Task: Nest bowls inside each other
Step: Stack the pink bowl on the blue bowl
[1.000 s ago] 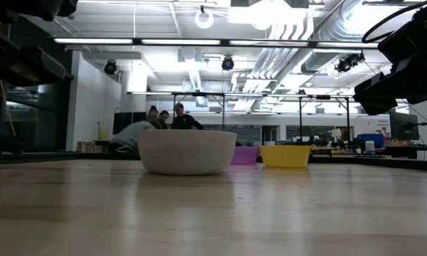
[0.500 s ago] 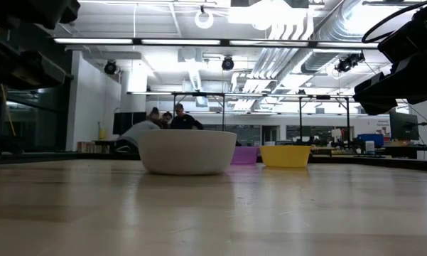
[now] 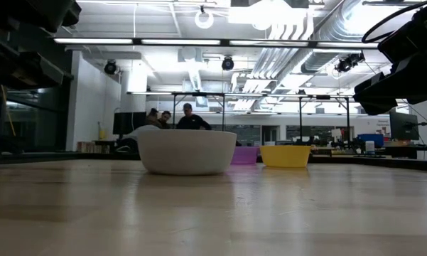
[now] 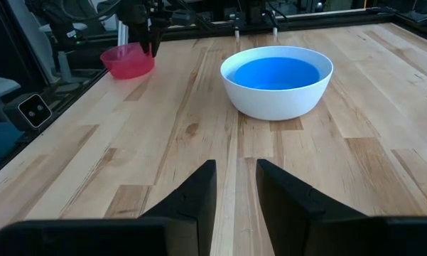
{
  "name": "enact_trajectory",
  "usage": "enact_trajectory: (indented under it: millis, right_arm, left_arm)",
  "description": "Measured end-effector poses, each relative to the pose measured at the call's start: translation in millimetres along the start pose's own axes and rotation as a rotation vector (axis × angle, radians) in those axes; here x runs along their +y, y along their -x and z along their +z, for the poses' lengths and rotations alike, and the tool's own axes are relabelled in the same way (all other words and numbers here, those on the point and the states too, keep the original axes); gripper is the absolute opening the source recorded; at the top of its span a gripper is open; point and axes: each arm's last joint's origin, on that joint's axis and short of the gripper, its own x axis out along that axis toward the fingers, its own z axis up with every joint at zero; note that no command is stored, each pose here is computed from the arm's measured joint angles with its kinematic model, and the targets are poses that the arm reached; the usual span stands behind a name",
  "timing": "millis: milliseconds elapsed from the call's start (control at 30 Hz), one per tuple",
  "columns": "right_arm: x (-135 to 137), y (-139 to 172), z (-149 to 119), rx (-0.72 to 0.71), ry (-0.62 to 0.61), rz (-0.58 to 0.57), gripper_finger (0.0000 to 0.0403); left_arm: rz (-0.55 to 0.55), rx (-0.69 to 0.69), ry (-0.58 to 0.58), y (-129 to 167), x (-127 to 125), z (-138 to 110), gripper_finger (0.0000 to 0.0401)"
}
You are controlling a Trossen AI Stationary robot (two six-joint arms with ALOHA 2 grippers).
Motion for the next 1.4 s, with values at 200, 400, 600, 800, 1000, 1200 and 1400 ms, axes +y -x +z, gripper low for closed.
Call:
enact_trajectory:
  millis: [200,400,600,800,1000,1200,1400]
  right_arm:
    - [0.0,0.0,0.0,0.0,0.0,0.0,0.0094]
    - [0.0,0.0,-0.1,0.0,0.0,0.0,0.0094]
    - [0.0,0.0,0.1,0.0,0.0,0.0,0.0094]
    - [0.0,0.0,0.0,0.0,0.0,0.0,0.0094]
    - [0.0,0.0,0.0,0.0,0.0,0.0,0.0094]
    - [0.0,0.0,0.0,0.0,0.0,0.0,0.0094]
    - [0.0,0.0,0.1,0.0,0.0,0.0,0.0094]
  left_arm:
    - [0.002,0.003,0.0,0.0,0.2,-0.3,0.0035]
    - [0.004,0.006,0.0,0.1,0.4,-0.5,0.001]
    - [-0.001,0.01,-0.015,0.1,0.3,-0.7,0.0004]
    - [-0.003,0.011,-0.035,0.1,0.2,-0.7,0.0002]
    - [-0.003,0.011,-0.037,0.2,0.1,-0.6,0.0001]
    - [-0.005,0.01,-0.036,0.6,0.3,-0.6,0.0001]
    - [-0.016,0.026,-0.035,3.5,0.5,-2.4,0.0001]
